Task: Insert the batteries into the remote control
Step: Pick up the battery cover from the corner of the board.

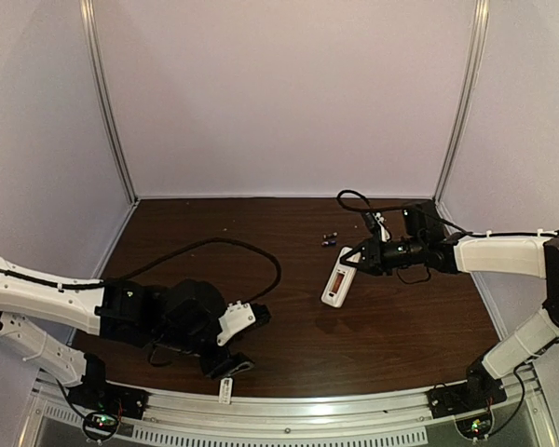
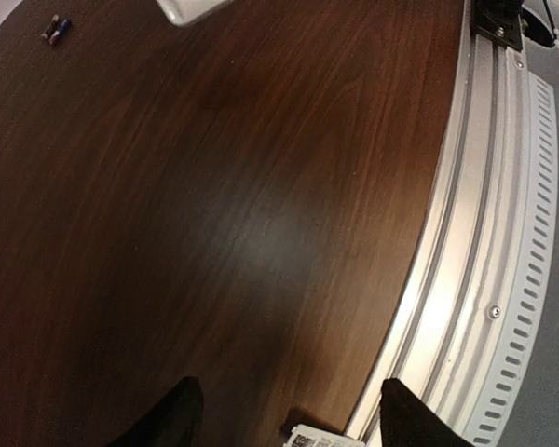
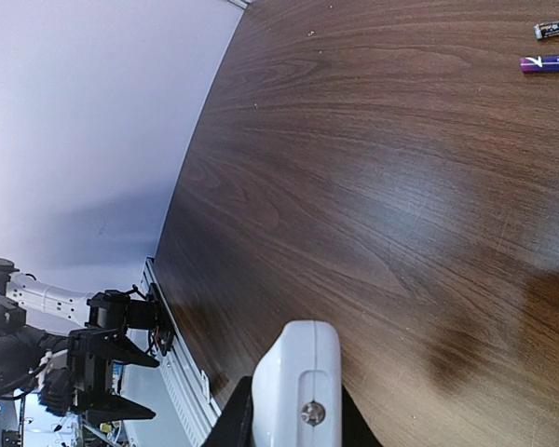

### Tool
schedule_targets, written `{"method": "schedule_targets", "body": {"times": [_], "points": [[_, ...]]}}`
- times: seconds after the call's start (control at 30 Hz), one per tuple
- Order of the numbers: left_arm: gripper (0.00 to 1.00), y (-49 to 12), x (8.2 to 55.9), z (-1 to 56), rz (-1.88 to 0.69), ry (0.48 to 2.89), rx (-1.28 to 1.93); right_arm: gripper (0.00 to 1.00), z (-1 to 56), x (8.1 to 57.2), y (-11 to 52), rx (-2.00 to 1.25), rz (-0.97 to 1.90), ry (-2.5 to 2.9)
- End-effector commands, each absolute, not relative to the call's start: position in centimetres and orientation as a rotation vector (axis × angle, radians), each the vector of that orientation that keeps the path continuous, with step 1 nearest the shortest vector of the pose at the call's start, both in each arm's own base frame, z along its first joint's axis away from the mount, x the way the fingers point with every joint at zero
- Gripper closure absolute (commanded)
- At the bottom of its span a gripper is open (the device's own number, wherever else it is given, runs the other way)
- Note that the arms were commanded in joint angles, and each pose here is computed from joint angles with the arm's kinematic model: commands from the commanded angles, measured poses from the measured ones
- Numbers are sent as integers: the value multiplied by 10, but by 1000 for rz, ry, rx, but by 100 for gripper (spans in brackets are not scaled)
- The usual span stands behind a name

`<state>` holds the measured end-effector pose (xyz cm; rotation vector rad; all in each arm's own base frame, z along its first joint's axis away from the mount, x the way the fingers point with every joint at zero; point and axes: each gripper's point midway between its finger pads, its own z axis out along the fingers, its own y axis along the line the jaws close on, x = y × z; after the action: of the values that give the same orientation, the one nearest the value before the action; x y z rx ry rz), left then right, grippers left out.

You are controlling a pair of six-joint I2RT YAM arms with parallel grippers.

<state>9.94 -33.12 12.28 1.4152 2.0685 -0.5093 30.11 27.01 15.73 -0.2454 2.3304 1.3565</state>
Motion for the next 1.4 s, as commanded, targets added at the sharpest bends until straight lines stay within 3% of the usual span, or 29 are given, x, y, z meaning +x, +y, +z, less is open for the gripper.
{"method": "schedule_targets", "body": {"times": [0.0,0.17,0.33,0.67,1.37], "points": [[34,-308,89,108,-675,2344,1055,100,161,303,269,-266,1358,2300],[40,-278,85,93,-789,2475,723,100,161,303,270,-263,1369,2297],[51,-274,80,85,-1011,2436,616,100,161,302,270,-262,1376,2295],[55,-269,81,76,-1273,2389,567,100,164,303,270,-255,1384,2288],[63,-277,73,32,-1418,2507,645,100,167,303,271,-268,1377,2286]]}}
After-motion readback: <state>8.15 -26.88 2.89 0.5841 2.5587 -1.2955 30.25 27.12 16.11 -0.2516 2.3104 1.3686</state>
